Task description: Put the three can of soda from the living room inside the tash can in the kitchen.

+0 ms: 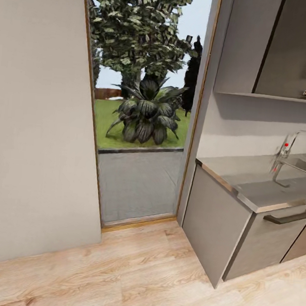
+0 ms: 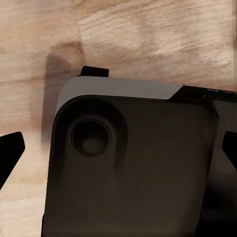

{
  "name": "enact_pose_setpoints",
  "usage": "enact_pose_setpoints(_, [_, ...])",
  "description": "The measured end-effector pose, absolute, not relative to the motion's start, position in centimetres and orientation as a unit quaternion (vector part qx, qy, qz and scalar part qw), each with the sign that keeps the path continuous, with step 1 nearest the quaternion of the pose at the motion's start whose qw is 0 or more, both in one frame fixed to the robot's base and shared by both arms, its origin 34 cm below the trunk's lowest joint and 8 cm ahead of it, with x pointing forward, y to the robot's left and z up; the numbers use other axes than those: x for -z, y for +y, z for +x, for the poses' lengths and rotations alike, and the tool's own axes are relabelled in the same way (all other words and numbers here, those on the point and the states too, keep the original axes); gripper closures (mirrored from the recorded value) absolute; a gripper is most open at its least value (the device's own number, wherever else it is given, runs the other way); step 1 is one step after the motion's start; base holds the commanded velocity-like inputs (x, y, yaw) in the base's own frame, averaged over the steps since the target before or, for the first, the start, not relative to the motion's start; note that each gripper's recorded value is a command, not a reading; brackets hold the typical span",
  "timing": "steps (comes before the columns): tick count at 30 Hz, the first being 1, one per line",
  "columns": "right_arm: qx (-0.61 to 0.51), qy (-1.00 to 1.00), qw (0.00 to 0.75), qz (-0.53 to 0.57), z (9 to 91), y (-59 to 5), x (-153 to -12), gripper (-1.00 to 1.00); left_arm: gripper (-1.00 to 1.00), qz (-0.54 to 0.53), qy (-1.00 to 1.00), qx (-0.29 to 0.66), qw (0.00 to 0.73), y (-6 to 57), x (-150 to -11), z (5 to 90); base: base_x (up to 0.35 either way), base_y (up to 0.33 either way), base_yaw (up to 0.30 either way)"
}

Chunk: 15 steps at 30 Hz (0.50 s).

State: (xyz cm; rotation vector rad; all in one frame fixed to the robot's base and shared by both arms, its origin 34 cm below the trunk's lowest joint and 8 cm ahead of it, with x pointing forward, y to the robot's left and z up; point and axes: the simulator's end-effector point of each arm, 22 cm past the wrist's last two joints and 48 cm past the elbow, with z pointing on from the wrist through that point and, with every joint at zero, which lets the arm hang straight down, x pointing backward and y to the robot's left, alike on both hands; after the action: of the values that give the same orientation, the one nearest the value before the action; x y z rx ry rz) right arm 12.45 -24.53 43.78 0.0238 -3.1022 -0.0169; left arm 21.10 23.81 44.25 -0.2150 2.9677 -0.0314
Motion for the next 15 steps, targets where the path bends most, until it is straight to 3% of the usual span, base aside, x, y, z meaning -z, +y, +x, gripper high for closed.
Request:
enact_pose_setpoints(11, [0.006, -1.000, 0.020, 0.007, 12.42, -24.53, -43.79, -1.00, -1.00, -0.072, 0.994, 0.011, 0.083, 23.81, -44.25, 21.11, 0.000, 0.000, -0.271])
enact_pose_setpoints(15, [0.005, -1.000, 0.020, 0.006, 12.38, -24.58, -43.79, -1.00, -1.00, -0.072, 0.994, 0.011, 0.083, 23.81, -44.25, 21.12, 0.000, 0.000, -0.088])
